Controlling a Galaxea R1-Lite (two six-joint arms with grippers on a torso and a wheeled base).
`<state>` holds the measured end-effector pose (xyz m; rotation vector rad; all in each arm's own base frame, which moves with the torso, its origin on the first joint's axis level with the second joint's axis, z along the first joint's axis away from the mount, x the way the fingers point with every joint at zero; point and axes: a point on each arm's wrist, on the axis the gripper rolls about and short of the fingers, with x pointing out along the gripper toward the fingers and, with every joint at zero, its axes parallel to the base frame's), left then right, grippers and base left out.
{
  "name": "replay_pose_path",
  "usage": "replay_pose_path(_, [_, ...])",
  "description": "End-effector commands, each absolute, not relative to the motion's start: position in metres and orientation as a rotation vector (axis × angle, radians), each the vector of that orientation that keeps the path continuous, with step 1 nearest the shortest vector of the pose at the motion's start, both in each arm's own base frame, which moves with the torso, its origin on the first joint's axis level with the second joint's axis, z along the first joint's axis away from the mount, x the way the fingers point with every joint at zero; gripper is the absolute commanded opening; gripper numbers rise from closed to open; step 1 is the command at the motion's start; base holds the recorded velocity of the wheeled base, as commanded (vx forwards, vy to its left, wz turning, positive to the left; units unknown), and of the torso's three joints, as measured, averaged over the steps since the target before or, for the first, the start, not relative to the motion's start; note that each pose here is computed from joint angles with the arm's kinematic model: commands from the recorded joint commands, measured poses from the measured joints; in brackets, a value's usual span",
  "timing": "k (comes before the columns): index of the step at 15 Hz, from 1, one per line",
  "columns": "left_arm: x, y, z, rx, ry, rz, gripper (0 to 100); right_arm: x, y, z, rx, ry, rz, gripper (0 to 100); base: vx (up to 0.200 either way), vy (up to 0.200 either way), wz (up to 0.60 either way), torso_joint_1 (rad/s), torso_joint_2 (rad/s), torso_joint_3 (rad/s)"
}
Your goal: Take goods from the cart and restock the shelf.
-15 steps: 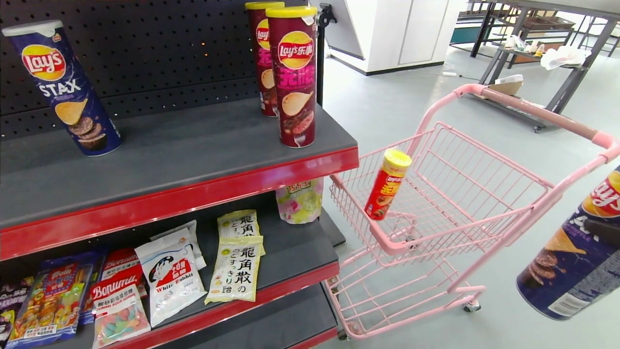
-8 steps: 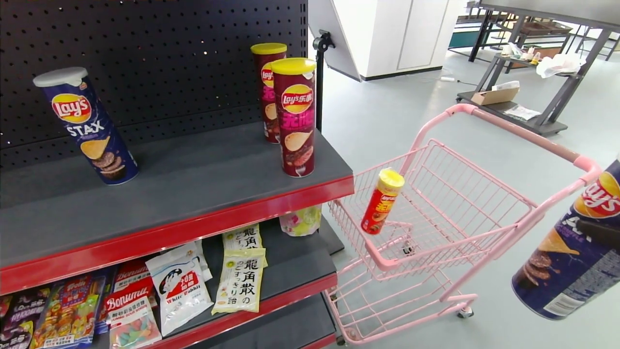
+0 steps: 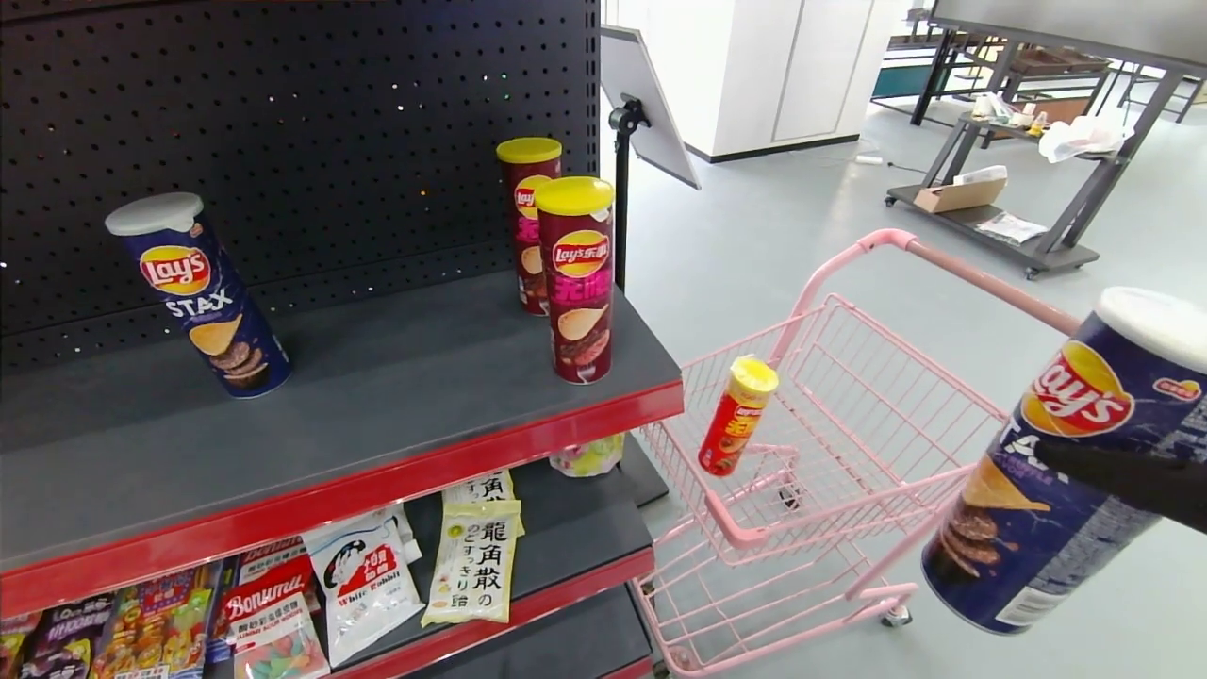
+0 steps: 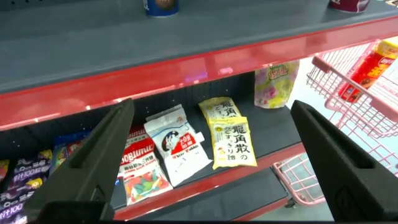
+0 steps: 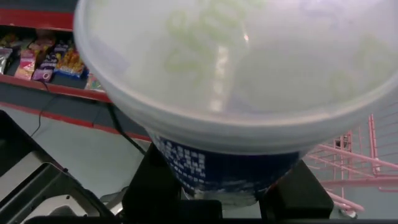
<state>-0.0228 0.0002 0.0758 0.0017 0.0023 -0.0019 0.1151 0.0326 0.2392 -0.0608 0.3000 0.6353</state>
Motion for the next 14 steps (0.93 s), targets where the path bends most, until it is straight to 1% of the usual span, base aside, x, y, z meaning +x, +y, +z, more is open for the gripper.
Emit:
replay_pose_path(1, [-0.0227, 0.0002, 0.0757, 0.002, 0.005, -0.002, 100, 0.1310, 0.0371, 0.2352, -0.074, 0.327, 0.643, 0, 0.000, 0.000, 0.00, 0.076, -0.21, -0.100])
replay_pose_path(3, [-0.0227, 0.0002, 0.0757, 0.002, 0.005, -0.002, 100, 0.1321, 0.0360, 0.2335, -0.085, 0.328, 0.631, 0, 0.000, 0.000, 0.00, 0.000, 0.00, 0.000])
replay_pose_path(10, [-0.0229, 0.0003, 0.0756, -0.002, 0.002, 0.000, 100, 0.1318, 0.0358, 0.2329, -0.086, 0.329, 0.625, 0, 0.000, 0.000, 0.60, 0.009, 0.00, -0.002])
replay_pose_path(12, [-0.0229, 0.0003, 0.0756, -0.002, 0.002, 0.000, 100, 0.1317, 0.0359, 0.2325, -0.088, 0.330, 0.625, 0, 0.000, 0.000, 0.00, 0.000, 0.00, 0.000])
replay_pose_path(14, [-0.0229, 0.0003, 0.0756, 0.000, 0.002, 0.000, 100, 0.1310, 0.0341, 0.2260, -0.138, 0.339, 0.591, 0, 0.000, 0.000, 0.00, 0.000, 0.00, 0.000])
